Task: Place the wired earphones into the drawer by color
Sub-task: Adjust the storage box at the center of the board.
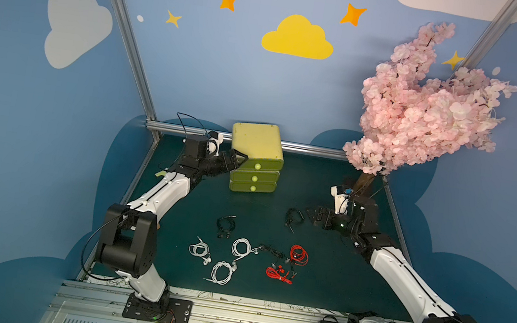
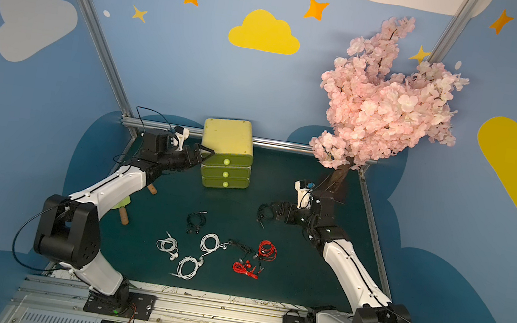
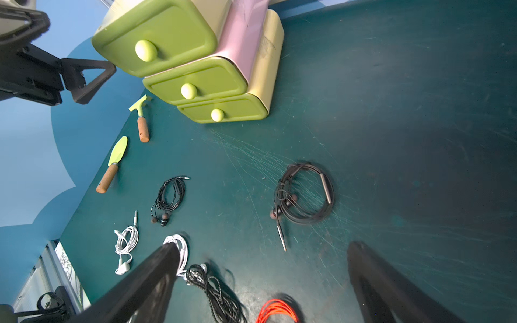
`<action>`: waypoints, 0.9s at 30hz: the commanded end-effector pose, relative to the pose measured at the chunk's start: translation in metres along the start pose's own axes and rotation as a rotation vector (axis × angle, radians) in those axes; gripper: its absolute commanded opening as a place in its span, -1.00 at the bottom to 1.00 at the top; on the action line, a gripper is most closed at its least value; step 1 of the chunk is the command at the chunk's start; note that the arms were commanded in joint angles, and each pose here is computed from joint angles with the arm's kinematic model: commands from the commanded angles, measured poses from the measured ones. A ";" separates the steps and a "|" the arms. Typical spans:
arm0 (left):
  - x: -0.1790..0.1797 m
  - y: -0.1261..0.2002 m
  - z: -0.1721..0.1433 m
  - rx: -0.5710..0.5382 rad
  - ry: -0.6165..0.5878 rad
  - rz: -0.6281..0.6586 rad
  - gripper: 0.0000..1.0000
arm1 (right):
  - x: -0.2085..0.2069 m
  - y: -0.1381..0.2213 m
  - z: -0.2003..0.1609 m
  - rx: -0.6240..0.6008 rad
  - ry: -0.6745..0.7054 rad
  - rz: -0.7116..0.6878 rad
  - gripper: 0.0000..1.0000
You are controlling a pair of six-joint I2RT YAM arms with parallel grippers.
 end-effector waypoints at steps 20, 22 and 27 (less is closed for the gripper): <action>-0.046 -0.039 -0.033 0.097 -0.095 -0.072 1.00 | 0.049 -0.046 0.045 0.009 0.031 0.072 0.96; -0.045 -0.040 -0.035 0.099 -0.093 -0.068 1.00 | 0.054 -0.052 0.047 0.017 0.031 0.084 0.93; -0.042 -0.027 -0.040 0.066 -0.083 -0.042 1.00 | 0.067 -0.070 0.055 0.030 0.037 0.122 0.81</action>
Point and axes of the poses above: each gripper's point midway between its finger pads, its own y axis back along the fingers, its own x axis along the line the jaws close on, z = x × y, the point moved 1 cm from there along y, back along the fingers, and after that the axes turned 6 degrees about y, right-handed, at the moved point
